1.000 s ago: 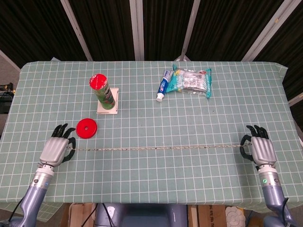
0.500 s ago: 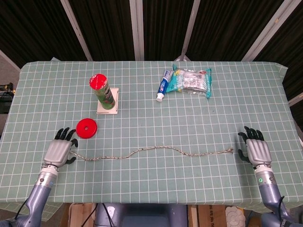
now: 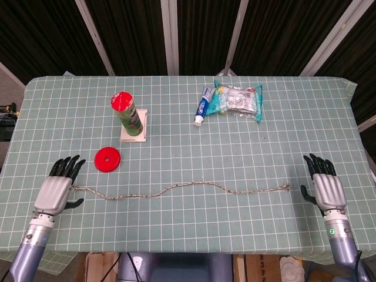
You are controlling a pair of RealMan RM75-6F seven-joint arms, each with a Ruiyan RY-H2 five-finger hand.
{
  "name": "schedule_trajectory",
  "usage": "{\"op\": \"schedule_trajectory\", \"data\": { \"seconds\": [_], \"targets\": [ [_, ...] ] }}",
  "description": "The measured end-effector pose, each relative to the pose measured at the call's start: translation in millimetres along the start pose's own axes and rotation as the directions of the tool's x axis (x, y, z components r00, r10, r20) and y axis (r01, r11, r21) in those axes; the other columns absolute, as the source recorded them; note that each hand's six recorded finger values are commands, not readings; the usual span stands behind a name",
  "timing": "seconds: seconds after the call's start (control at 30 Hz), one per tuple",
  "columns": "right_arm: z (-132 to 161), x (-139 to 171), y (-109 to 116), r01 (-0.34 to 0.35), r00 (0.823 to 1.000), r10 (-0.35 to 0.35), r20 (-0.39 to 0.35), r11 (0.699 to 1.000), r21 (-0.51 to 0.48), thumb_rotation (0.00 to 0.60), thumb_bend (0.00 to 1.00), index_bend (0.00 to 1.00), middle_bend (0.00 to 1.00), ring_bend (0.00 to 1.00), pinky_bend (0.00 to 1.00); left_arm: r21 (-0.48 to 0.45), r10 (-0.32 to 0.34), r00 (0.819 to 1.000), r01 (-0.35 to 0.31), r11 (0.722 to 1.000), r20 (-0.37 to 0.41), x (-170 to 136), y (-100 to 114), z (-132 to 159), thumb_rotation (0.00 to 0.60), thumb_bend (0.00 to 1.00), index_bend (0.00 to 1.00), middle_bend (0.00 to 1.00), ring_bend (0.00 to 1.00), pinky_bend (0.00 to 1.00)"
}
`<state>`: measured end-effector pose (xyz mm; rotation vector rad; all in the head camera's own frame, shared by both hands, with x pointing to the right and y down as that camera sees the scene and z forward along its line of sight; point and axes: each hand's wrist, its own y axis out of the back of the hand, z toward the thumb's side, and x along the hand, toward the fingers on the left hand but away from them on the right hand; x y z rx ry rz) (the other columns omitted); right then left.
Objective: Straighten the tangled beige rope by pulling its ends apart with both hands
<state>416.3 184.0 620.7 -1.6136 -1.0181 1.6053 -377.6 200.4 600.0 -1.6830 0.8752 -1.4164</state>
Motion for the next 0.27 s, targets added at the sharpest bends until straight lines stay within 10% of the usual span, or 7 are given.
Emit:
{"op": "schedule_trajectory", "data": {
  "seconds": [0.27],
  "targets": [
    [-5, 56, 37, 0.164, 0.982, -0.161, -0.098, 0.986, 0.023, 0.6, 0.45, 0.0, 0.0, 0.0, 0.0, -0.006, 0.065, 0.998, -0.065, 0.998, 0.004, -68, 21, -37, 0.6, 0.12, 0.07, 0.0, 0.0, 0.0]
  ]
}}
